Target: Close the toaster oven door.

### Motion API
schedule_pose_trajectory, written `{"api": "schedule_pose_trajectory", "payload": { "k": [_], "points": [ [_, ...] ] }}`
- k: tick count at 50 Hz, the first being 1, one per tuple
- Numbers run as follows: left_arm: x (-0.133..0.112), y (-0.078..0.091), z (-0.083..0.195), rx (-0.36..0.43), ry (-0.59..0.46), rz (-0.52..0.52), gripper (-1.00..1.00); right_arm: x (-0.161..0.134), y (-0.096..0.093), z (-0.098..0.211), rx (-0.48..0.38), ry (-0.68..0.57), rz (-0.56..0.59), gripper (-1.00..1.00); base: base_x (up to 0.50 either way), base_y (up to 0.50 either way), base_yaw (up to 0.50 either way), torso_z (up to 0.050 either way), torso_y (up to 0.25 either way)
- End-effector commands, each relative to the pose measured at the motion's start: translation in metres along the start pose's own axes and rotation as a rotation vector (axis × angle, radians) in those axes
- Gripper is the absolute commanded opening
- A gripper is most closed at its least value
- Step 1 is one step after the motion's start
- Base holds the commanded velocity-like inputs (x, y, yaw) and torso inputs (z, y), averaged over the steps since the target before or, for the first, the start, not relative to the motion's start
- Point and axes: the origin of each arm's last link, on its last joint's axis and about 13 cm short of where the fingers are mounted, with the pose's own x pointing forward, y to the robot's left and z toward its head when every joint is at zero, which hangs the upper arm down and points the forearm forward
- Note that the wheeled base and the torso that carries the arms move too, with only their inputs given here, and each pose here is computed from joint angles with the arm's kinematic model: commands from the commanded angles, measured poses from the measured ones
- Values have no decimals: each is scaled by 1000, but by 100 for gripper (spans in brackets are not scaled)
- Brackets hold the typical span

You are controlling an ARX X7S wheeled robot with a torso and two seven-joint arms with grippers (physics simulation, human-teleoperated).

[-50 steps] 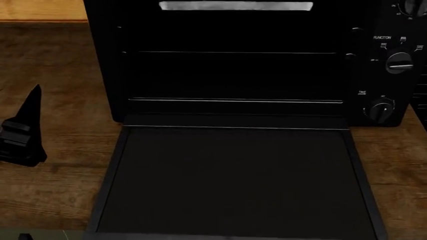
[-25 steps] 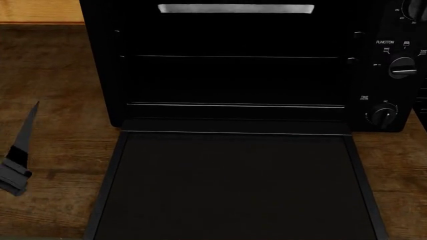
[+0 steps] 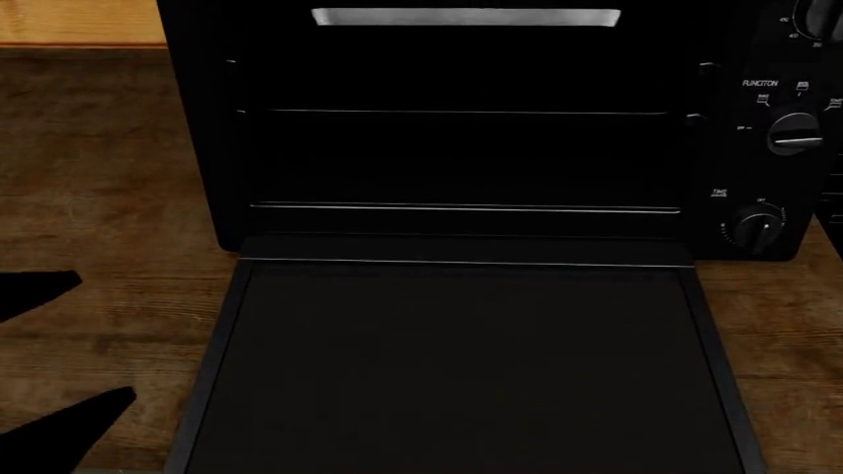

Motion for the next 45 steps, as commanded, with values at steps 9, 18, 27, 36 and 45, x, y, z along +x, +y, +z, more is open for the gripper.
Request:
{"api": "schedule_pose_trajectory", "payload": {
  "k": [9, 18, 27, 36, 45],
  "points": [
    [-4, -20, -1, 98, -113, -213, 100, -4, -2, -1, 4, 2, -8, 100, 0, 0, 0, 0, 0],
    [-4, -31, 0, 118, -125, -283, 100, -5, -2, -3, 7, 5, -11, 100, 0, 0, 0, 0, 0],
    [-4, -58, -16, 123, -110, -317, 100, -5, -1, -5, 5, 12, -8, 100, 0, 0, 0, 0, 0],
    [11, -65, -23, 145, -97, -317, 100, -8, -2, -6, 4, 18, -11, 100, 0, 0, 0, 0, 0],
    [22, -68, -34, 173, -51, -313, 100, -9, -3, -6, 3, 20, -15, 100, 0, 0, 0, 0, 0]
  ]
}}
